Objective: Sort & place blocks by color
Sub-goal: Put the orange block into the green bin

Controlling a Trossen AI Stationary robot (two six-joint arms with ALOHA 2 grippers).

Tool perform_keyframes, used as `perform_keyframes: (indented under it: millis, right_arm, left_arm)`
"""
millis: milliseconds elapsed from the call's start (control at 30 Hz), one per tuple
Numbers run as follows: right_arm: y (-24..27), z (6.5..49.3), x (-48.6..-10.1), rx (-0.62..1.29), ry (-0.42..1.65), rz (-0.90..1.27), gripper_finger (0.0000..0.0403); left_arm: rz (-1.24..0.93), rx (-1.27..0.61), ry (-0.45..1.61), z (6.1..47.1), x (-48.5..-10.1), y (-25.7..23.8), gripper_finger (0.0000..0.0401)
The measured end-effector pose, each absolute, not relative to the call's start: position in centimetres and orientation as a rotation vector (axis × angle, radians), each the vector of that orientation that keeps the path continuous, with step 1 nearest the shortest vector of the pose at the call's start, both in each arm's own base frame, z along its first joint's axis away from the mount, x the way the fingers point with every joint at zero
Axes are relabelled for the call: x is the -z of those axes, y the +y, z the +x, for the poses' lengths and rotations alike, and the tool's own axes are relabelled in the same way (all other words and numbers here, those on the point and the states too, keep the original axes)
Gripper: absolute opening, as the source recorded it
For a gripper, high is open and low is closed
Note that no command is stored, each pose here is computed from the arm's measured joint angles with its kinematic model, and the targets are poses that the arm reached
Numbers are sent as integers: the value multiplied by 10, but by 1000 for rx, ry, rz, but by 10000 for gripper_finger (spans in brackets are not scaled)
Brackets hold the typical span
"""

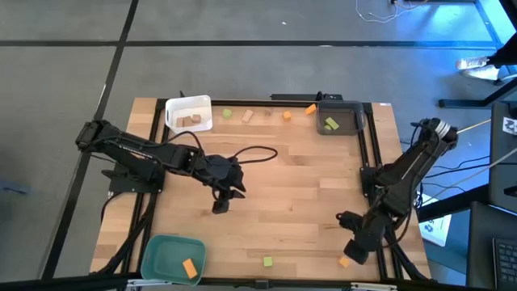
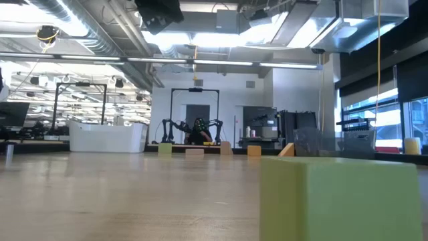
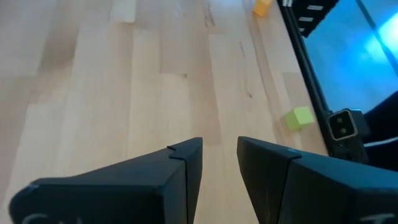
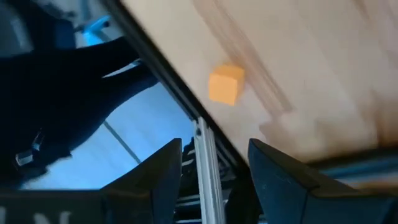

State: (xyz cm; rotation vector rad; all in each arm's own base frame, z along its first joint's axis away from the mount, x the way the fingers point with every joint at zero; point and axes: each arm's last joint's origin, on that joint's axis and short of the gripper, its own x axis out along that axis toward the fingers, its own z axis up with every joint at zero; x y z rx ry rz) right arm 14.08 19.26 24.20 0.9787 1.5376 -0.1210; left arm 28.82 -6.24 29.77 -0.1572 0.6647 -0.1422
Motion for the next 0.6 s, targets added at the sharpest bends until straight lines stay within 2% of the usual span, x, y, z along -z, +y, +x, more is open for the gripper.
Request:
perform_keyframes:
  millis: [100,233,600]
  right_arm:
    - [197,143,-237,209,1559,1050,184]
    - [204,146,-232,217,1551,1081,184]
    - [218,157,-206,291,1578,1038,184]
  left_arm:
    - [-150,112,660,288,-298,-62,94]
    - [-144,89,647,289,-298,-61,94]
    - [-147,91,629,290,-300,-61,94]
